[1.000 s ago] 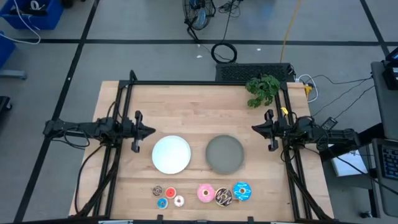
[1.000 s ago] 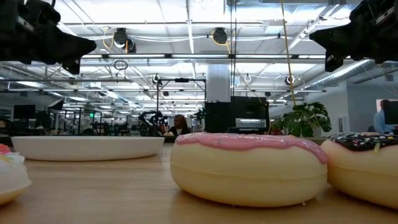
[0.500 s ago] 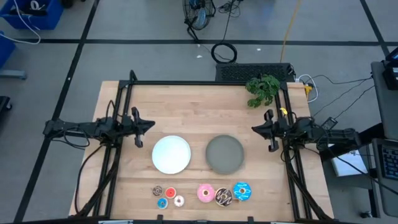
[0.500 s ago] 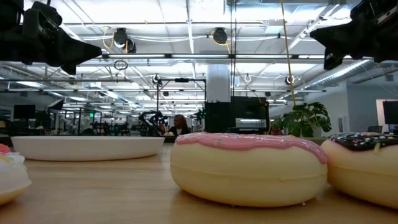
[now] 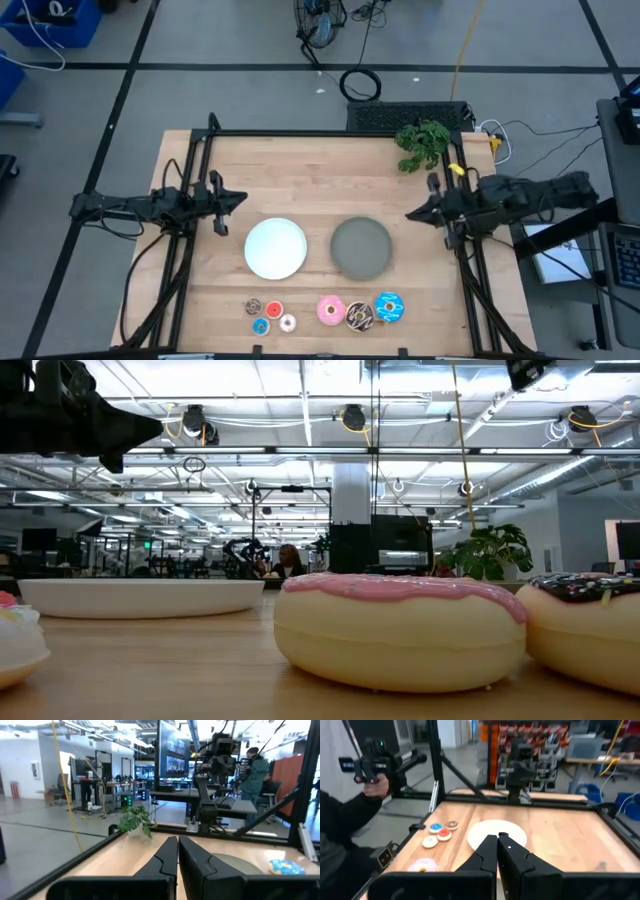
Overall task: Pick & Place donuts
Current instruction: Put the big blue donut into the gray plate
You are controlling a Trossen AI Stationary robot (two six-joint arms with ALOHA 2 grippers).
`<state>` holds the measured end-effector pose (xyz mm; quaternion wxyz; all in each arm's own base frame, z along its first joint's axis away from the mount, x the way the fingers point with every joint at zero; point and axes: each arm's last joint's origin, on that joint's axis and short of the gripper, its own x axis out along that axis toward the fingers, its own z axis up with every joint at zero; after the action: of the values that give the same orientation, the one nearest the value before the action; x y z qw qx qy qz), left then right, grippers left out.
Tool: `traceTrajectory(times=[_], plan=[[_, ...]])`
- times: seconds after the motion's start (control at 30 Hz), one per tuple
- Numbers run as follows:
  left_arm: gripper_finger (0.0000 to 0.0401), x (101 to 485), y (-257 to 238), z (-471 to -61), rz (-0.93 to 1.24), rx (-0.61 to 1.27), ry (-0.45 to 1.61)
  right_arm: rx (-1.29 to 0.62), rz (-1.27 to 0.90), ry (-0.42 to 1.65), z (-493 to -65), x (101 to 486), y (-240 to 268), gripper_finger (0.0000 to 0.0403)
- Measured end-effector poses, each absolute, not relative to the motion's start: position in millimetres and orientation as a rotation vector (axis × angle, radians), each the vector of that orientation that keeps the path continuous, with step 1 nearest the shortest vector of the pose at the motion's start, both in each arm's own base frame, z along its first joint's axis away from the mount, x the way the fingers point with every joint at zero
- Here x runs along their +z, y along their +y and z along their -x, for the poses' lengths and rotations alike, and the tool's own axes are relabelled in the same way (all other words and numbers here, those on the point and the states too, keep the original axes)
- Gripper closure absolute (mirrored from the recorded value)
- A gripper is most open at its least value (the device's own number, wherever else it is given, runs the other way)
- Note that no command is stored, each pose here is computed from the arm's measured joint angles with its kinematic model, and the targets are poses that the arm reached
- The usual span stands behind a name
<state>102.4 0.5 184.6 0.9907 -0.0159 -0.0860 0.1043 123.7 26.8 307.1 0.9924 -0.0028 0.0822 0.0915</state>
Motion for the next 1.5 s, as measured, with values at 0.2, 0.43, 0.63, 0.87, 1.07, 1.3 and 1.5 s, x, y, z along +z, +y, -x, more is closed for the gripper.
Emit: traceTrajectory(times=[0.2, 0.43, 0.63, 0.87, 1.07, 1.3, 1.5], plan=[[0.0382, 185, 0, -102, 0.000, 0.203, -0.171, 0.156, 0.144, 0.290, -168, 338, 70, 0.0403], [0.0382, 186, 0, -102, 0.009, 0.199, -0.186, 0.067, 0.231, 0.486, -195, 370, 132, 0.0403], [0.0382, 194, 1, -100, -0.031, 0.228, -0.264, 0.098, 0.222, 0.613, -205, 365, 173, 0.0403], [0.0382, 198, 3, -99, -0.059, 0.309, -0.293, 0.046, 0.070, 0.717, -210, 337, 205, 0.0389], [0.0382, 199, 4, -98, -0.081, 0.355, -0.298, -0.052, -0.078, 0.974, -201, 307, 211, 0.0337], [0.0382, 200, 4, -97, -0.093, 0.356, -0.303, -0.153, -0.092, 1.138, -200, 276, 207, 0.0275], [0.0382, 199, 4, -98, -0.093, 0.363, -0.300, -0.131, -0.155, 1.156, -208, 258, 204, 0.0225]])
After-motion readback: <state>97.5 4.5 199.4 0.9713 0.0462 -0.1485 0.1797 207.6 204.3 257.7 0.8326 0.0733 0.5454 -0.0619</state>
